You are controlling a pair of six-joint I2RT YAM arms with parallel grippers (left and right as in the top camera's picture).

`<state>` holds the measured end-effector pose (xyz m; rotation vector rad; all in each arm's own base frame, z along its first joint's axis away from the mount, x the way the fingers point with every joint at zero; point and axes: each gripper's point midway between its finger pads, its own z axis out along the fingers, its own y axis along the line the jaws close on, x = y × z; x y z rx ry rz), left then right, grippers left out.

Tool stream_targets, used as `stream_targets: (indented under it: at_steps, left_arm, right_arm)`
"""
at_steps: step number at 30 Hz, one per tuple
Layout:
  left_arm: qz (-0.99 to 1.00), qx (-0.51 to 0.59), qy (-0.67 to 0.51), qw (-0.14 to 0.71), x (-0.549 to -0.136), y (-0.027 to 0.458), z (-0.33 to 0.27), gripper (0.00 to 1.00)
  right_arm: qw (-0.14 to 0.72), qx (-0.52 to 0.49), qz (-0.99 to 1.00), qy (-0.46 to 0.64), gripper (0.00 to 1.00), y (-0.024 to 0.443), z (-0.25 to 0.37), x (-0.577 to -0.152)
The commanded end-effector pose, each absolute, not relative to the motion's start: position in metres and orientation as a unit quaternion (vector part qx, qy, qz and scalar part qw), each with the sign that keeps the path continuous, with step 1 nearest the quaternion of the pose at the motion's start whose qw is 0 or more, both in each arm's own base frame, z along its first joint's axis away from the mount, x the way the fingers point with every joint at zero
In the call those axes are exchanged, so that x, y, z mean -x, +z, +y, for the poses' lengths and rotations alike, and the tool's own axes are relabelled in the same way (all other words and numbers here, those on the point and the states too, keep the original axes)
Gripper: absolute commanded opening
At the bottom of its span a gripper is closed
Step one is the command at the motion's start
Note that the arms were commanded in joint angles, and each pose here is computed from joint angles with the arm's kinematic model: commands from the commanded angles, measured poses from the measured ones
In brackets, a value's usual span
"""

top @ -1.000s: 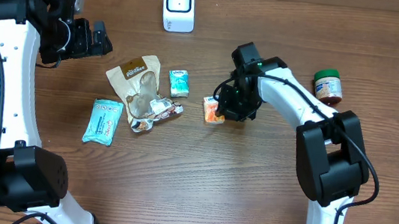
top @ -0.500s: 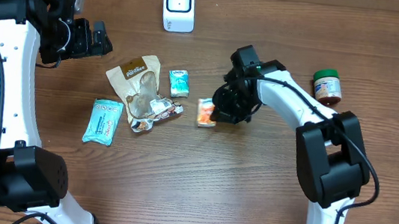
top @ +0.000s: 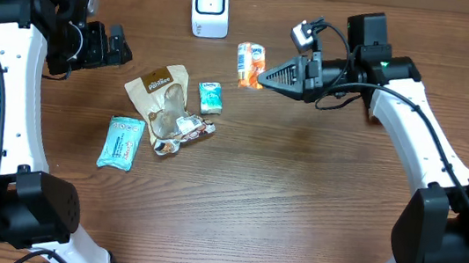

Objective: Scan the item barcode
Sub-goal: 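Lift the orange pack and hold it in front of the scanner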

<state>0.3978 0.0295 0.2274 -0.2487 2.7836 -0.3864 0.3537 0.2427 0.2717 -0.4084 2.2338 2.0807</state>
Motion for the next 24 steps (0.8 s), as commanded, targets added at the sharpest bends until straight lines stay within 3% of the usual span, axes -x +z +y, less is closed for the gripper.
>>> stream_targets:
  at_steps: [1,11,18,24]
  left_arm:
    - [0.973,0.07,-0.133,0.174,-0.396,0.238,0.026,1.0]
    - [0.973,0.07,-0.133,0.174,-0.396,0.238,0.026,0.99]
    - [0.973,0.07,-0.133,0.174,-0.396,0.238,0.026,1.0]
    - [0.973,0.07,-0.133,0.174,-0.396,0.238,0.026,0.99]
  right_arm:
    - [-0.033,0.101,0.694,0.712,0.04,0.292,0.238,-0.346]
    - [0.001,0.072,0.737,0.672,0.04,0.275,0.236,-0.366]
    - [0.082,0.003,0.847,0.525,0.04,0.219,0.232,-0.402]
    - [0.175,-0.01,0.912,0.371,0.04,0.236,0.224,-0.431]
